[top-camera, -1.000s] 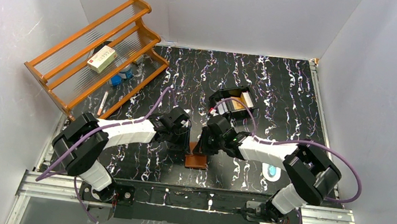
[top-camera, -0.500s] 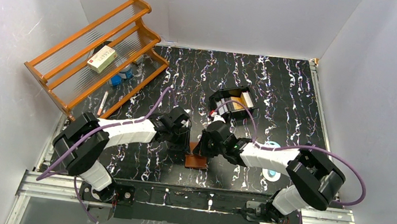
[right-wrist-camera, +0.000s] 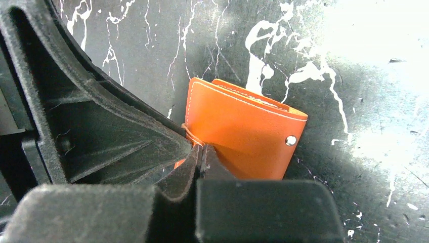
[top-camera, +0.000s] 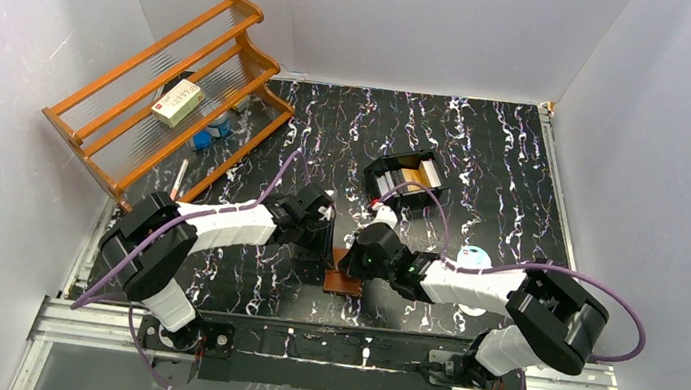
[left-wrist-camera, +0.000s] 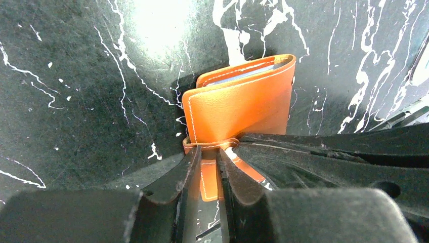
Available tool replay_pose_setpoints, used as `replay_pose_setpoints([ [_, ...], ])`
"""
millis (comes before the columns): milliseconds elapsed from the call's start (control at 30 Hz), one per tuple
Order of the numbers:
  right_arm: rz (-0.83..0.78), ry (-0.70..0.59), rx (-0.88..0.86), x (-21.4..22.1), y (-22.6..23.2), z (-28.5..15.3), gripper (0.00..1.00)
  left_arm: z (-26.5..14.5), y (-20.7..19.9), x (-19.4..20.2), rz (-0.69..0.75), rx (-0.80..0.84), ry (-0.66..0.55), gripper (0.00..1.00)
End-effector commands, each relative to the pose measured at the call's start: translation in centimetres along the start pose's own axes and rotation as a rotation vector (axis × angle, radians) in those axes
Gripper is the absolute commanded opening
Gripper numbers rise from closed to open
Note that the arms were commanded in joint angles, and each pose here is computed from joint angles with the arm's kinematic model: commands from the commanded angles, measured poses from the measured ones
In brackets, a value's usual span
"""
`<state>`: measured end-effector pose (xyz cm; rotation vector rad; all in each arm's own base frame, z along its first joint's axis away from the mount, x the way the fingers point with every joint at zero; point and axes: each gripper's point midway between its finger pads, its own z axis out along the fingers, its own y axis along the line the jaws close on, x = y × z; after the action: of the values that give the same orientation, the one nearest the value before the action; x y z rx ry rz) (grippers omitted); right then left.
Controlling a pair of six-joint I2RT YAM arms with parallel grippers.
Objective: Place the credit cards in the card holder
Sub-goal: Close the card holder at the center of the board.
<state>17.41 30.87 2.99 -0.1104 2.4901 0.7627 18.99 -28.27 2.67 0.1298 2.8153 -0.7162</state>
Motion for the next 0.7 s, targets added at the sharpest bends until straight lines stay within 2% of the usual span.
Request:
replay_pose_setpoints([
  [0,-0.16,0.323,0.398,9.4,-11.7,-3.2,0.0,1.9,1.6,0.5,-0.001,-0.065,0.017,0.16],
  [133,-0.199,0.315,0.431,9.4,-11.8,-3.5,0.0,2.2,2.5,0.8,0.0,-0.107,0.03,0.16],
  [200,-0.197,0.296,0.388,8.8,-10.3,-3.3,0.0,2.3,2.7,1.0,0.005,-0.113,0.038,0.16],
  [233,-0.188,0.276,0.337,8.0,-8.6,-3.2,0.01,2.3,2.7,1.1,0.004,-0.115,0.042,0.16],
  [367,-0.15,0.15,0.143,3.4,-1.8,-3.5,0.17,2.6,3.1,1.4,0.001,-0.125,0.055,0.16],
  [433,-0.138,0.109,0.101,1.4,0.3,-3.9,0.21,2.6,3.1,1.5,0.0,-0.122,0.055,0.16],
  [667,-0.139,0.059,0.074,-1.9,2.7,-4.4,0.24,2.6,2.9,1.3,0.004,-0.119,0.053,0.16],
])
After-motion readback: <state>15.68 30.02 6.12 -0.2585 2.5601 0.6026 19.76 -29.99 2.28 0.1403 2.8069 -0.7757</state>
